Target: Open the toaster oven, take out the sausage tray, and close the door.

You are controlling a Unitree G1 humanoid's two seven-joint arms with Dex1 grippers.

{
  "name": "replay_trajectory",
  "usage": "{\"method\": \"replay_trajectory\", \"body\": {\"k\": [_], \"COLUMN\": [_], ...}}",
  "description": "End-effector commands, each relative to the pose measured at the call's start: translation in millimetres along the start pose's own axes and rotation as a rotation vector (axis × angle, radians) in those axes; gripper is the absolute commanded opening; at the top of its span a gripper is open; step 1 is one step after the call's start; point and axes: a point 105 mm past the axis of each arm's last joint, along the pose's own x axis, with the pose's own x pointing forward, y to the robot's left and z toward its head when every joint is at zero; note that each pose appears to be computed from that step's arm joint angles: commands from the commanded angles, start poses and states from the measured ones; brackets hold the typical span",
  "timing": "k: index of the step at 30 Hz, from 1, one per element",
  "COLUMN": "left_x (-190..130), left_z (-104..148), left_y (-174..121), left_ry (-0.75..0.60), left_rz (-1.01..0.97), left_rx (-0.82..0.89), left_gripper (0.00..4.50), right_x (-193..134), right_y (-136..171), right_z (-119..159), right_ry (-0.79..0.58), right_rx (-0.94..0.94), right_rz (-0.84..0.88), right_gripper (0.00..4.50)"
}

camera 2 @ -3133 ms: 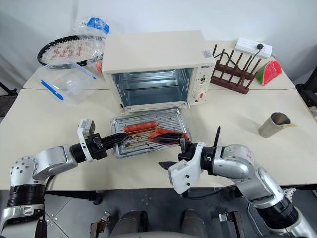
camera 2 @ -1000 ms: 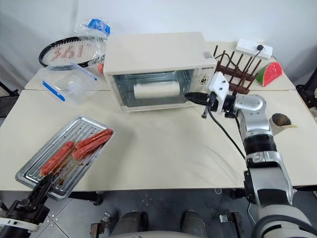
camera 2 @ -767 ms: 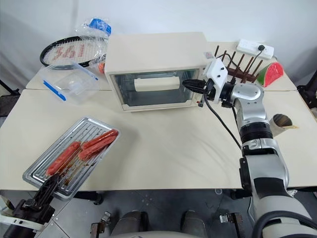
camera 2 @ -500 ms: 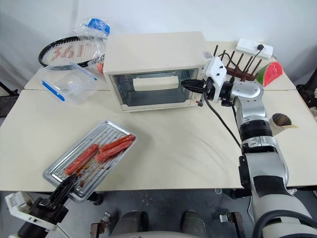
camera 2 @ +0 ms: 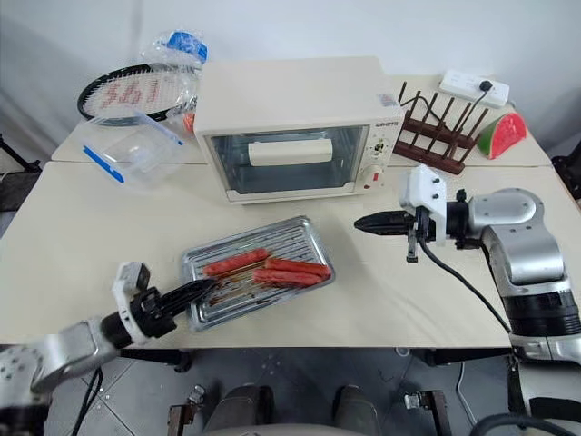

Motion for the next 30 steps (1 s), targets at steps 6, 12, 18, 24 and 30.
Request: {"method": "replay_trajectory", "body": {"k": [6,12,18,24,30], "left_x": [59.4,81.5,93.5,94.7,88.7], "left_z": [7.3,10.8,7.9,15.1,25.2], "left_y": [-2.2,6.6,16.6,20.9,23.7], "left_ry": [0.319,0.378,0.429,0.428,0.405], "left_rz": [0.005,0.027,0.067,0.092,0.119], "left_rx": [-0.002,-0.005,0.018,0.041,0.066], "left_gripper": [0.00,0.00,0.86,2.56,4.34], "right_x": [-17.0,-24.6,-29.2,-32.1,-33.3], "right_y": [6.6,9.3,10.9,11.1,9.4], "right_z": [10.7,10.7,9.5,8.0,7.6], "right_ry": [-0.015,-0.001,0.016,0.026,0.030], "right_rx": [-0.017,-0.012,-0.005,-0.005,-0.007], "right_rz": [-0.127,-0.187,-0.209,-0.215,-0.218], "right_gripper": [0.02,0.02,0.00,0.00,0.00]}}
